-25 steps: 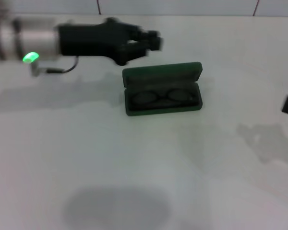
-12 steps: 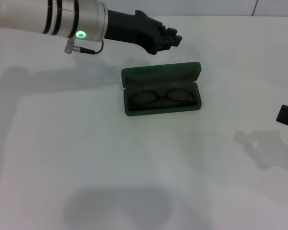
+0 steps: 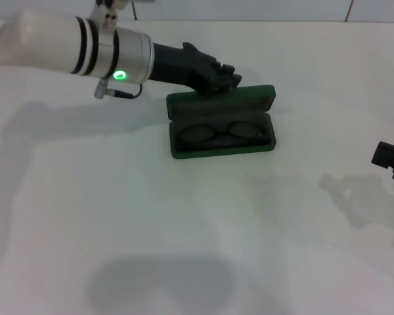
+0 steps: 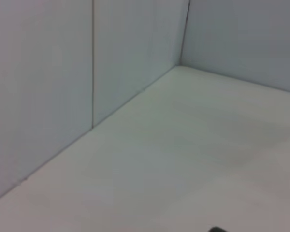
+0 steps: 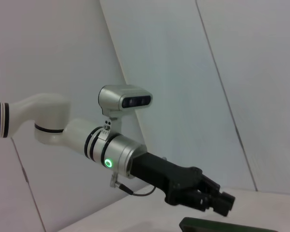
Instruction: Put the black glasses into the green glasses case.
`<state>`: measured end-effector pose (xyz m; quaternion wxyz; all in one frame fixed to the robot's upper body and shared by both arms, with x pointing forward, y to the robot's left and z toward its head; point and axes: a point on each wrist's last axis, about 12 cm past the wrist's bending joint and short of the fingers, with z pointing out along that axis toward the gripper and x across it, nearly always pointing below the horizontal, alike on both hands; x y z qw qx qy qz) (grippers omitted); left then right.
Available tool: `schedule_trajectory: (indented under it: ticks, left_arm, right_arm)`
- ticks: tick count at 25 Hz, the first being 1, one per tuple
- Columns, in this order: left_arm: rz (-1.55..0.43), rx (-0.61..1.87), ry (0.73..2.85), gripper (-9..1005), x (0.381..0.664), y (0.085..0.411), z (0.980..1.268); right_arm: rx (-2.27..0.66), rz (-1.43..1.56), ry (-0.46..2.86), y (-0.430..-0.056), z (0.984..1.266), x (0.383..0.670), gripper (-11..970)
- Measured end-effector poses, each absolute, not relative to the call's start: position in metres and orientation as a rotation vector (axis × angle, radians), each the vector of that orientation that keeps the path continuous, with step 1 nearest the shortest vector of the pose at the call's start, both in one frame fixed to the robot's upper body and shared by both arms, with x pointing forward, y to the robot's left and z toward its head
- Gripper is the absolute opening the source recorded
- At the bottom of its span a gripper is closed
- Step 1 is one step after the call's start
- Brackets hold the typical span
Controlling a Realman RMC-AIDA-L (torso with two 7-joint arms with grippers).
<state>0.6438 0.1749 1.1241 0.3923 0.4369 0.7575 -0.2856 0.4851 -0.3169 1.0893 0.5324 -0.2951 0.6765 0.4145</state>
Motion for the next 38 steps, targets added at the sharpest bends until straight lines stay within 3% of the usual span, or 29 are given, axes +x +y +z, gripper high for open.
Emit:
schedule_trajectory:
  ticks: [12, 38]
  left_arm:
    - [-0.683, 1.123, 1.963, 208, 0.642, 0.17, 1.114]
    - [-0.872, 1.246, 1.975, 207, 0.605, 0.156, 1.091]
  right_arm:
    - [-0.712, 1.012, 1.631, -0.311, 1.086, 0.489, 60]
    - [-0.728, 1.005, 1.637, -0.307, 1.085, 0.492, 62]
